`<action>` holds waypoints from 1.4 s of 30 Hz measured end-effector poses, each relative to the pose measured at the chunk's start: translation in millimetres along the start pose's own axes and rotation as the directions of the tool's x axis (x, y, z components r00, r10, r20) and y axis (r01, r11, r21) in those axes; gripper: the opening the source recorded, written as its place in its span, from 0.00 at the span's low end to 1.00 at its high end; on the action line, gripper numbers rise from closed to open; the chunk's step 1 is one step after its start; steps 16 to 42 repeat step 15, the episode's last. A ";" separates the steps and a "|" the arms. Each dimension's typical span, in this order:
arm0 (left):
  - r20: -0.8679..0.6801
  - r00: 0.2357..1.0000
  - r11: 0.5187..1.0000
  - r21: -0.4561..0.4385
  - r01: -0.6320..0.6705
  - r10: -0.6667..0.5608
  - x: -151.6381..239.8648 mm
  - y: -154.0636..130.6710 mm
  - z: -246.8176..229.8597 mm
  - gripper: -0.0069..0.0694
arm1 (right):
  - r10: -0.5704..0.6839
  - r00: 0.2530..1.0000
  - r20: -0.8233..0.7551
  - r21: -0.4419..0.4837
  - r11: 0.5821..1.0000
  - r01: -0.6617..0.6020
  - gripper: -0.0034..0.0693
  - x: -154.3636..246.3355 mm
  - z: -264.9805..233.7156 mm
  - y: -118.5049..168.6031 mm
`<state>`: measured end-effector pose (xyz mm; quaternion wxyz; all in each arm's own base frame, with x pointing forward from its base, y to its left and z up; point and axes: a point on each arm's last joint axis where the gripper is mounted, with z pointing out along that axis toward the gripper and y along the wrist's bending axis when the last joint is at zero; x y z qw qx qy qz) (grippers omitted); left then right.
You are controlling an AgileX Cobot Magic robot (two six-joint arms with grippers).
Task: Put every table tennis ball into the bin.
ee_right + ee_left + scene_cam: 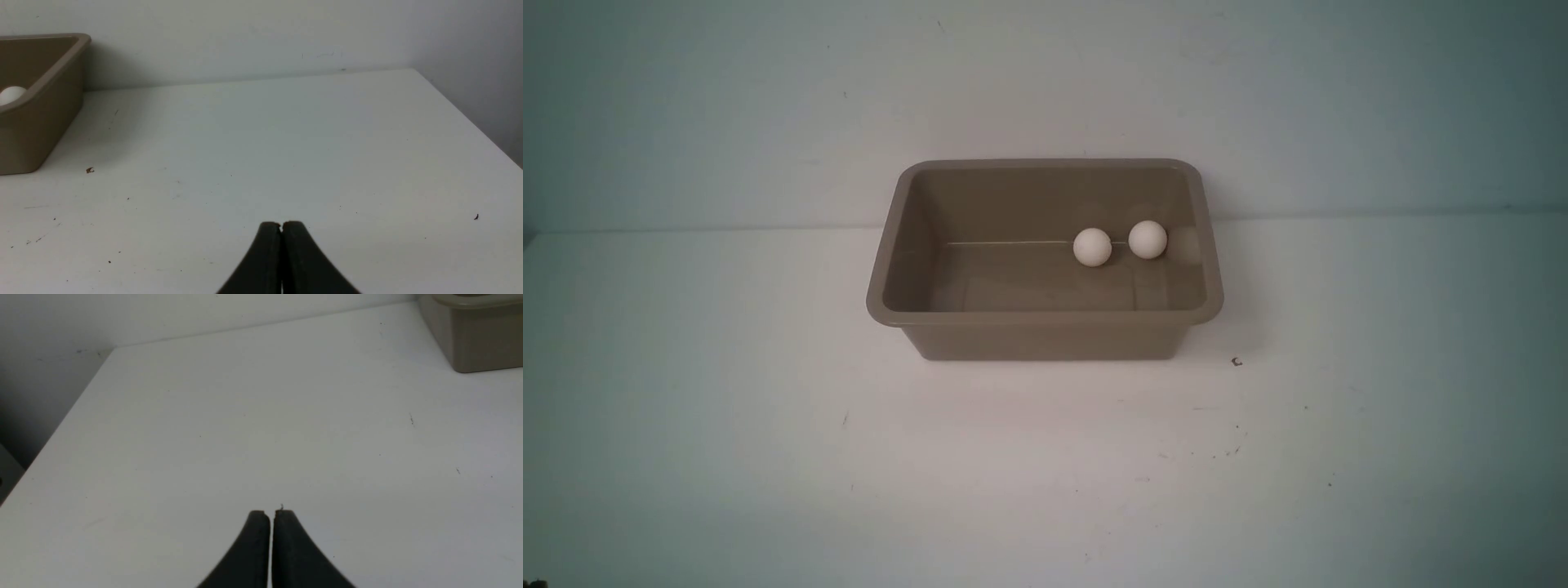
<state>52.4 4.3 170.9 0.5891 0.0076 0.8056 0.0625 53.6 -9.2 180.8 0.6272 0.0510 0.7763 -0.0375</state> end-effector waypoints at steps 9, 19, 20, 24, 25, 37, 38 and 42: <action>0.000 1.000 1.000 0.000 0.000 0.000 0.0 0.0 0.0 0.08 | 0.000 1.000 0.000 0.000 1.000 0.000 0.02 0.0 0.0 0.0; 0.000 1.000 1.000 0.000 0.000 0.000 0.0 0.0 0.0 0.08 | 0.000 1.000 0.000 0.000 1.000 0.000 0.02 0.0 0.0 0.0; 0.000 1.000 1.000 0.000 0.000 0.000 0.0 0.0 0.0 0.08 | 0.000 1.000 0.000 0.000 1.000 0.000 0.02 0.0 0.0 0.0; 0.000 1.000 1.000 0.000 0.000 0.000 0.0 0.0 0.0 0.08 | 0.000 1.000 0.000 0.000 1.000 0.000 0.02 0.0 0.0 0.0; 0.000 1.000 1.000 0.000 0.000 0.000 0.0 0.0 0.0 0.08 | 0.000 1.000 0.000 0.000 1.000 0.000 0.02 0.0 0.0 0.0; 0.000 1.000 1.000 0.000 0.000 0.000 0.0 0.0 0.0 0.08 | 0.000 1.000 0.000 0.000 1.000 0.000 0.02 0.0 0.0 0.0; 0.000 1.000 1.000 0.000 0.000 0.000 0.0 0.0 0.0 0.08 | 0.000 1.000 0.000 0.000 1.000 0.000 0.02 0.0 0.0 0.0; 0.000 1.000 1.000 0.000 0.000 0.000 0.0 0.0 0.0 0.08 | 0.000 1.000 0.000 0.000 1.000 0.000 0.02 0.0 0.0 0.0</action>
